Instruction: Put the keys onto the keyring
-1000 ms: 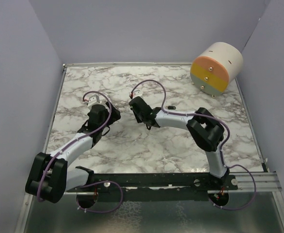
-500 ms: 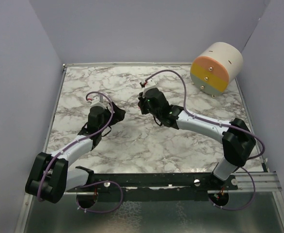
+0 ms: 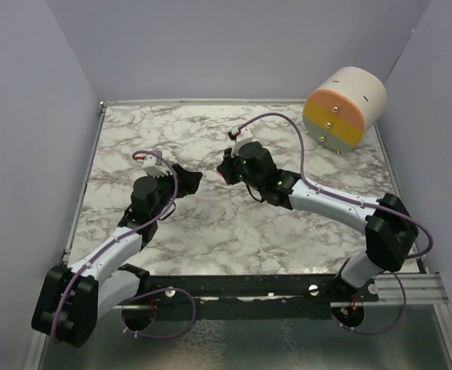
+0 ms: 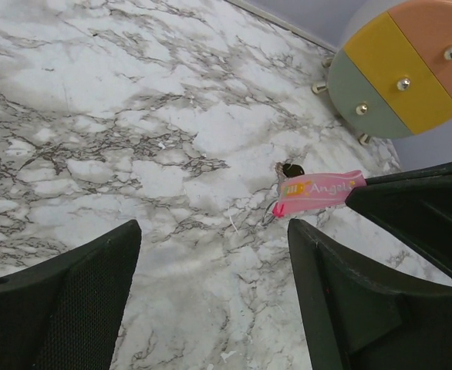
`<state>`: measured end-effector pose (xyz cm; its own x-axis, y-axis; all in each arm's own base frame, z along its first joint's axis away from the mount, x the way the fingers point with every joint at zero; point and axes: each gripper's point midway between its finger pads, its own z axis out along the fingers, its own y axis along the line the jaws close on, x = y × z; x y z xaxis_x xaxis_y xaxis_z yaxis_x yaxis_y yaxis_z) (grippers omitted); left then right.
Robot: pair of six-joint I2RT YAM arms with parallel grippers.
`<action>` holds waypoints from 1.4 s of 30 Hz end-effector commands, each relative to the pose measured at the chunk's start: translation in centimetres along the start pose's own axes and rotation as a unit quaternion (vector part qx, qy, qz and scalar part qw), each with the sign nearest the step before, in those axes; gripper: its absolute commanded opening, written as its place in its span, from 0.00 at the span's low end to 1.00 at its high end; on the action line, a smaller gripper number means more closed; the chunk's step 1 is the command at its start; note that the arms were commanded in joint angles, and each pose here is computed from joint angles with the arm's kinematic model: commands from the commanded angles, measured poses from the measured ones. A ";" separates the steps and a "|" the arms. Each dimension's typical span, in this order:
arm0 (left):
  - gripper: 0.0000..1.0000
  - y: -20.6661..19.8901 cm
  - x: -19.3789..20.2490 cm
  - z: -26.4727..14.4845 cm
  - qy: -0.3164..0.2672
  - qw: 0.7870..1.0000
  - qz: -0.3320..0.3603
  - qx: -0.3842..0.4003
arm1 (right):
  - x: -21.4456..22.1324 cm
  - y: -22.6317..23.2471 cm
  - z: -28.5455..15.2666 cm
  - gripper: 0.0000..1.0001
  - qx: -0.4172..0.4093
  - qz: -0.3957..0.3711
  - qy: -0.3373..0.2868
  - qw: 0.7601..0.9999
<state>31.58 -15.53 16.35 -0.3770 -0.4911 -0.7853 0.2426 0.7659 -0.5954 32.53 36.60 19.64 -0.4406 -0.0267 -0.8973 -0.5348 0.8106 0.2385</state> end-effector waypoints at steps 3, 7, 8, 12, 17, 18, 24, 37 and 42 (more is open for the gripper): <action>0.78 -1.7 0.3 0.2 0.002 0.999 0.030 0.043 | -2.3 1.5 -1.4 0.01 -0.039 0.020 -0.032 0.999; 0.77 -2.2 1.1 0.7 -0.003 0.997 0.064 0.040 | -2.7 1.7 -1.5 0.01 -0.042 0.018 -0.035 0.998; 0.77 -2.4 1.4 0.8 -0.004 0.997 0.073 0.039 | -2.7 1.7 -1.6 0.01 -0.043 0.019 -0.035 0.998; 0.76 -3.1 2.1 1.5 0.001 0.995 0.093 0.036 | -3.0 1.7 -1.9 0.01 -0.043 0.017 -0.038 0.998; 0.75 -3.3 3.2 2.4 0.009 0.994 0.103 0.033 | -3.4 1.6 -2.5 0.01 -0.042 0.017 -0.045 0.998; 0.74 -3.2 3.6 2.6 0.013 0.994 0.105 0.032 | -3.5 1.6 -2.6 0.01 -0.043 0.016 -0.046 0.998; 0.69 -4.1 4.0 3.4 -0.002 0.992 0.120 0.040 | -3.7 1.6 -3.1 0.01 -0.045 0.013 -0.047 0.998; 0.65 -6.4 4.3 4.0 -0.027 0.986 0.146 0.073 | -3.7 1.7 -3.7 0.01 -0.052 0.010 -0.045 0.998; 0.64 -6.5 4.6 4.7 -0.024 0.986 0.150 0.070 | -3.7 1.9 -4.0 0.01 -0.057 0.012 -0.045 0.997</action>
<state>31.31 -24.19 13.89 -0.2939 -0.2495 -0.9227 0.4543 0.8129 -0.3645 30.90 36.10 22.98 -0.4154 0.0262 -0.9093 -0.5767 0.7654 0.2855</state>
